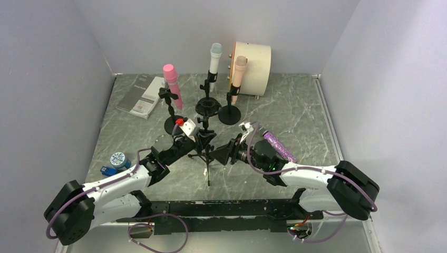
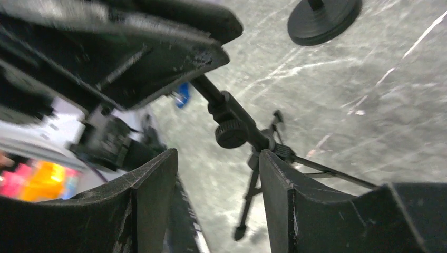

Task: Attach the microphones to the stand

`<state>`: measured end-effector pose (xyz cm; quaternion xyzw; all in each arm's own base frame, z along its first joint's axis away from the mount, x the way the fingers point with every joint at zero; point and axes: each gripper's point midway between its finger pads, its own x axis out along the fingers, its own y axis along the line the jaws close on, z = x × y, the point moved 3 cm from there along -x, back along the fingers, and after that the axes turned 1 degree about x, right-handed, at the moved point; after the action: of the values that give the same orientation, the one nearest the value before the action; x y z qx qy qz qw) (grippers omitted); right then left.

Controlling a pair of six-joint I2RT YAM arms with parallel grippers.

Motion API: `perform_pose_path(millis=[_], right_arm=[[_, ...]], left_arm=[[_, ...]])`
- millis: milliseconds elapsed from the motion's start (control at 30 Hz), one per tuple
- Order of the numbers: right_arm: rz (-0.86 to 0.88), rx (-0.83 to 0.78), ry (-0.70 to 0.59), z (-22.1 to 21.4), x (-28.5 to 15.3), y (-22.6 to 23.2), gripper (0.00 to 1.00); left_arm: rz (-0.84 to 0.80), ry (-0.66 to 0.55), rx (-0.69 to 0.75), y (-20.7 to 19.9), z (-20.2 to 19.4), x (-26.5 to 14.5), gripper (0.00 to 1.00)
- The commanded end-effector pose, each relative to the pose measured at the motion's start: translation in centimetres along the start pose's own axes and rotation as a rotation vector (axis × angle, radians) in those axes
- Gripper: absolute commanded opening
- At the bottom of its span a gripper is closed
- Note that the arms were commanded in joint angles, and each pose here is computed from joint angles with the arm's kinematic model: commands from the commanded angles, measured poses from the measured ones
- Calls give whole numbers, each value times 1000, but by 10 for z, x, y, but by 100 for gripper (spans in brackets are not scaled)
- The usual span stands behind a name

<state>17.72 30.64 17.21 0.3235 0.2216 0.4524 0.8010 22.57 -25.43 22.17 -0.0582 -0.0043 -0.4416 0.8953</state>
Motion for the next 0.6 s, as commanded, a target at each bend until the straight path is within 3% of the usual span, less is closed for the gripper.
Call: perform_pose_path(millis=[0, 200, 433, 567], right_arm=[[52, -427, 42, 4, 1, 0, 61], [100, -572, 52, 13, 4, 10, 59], [119, -590, 71, 11, 13, 10, 53], [121, -545, 55, 13, 16, 13, 39]], left_arm=[[-70, -62, 37, -11, 27, 2, 2], [-133, -38, 56, -18, 19, 2, 3], [-153, -48, 47, -21, 18, 2, 3], [-152, -49, 44, -21, 19, 1, 3]])
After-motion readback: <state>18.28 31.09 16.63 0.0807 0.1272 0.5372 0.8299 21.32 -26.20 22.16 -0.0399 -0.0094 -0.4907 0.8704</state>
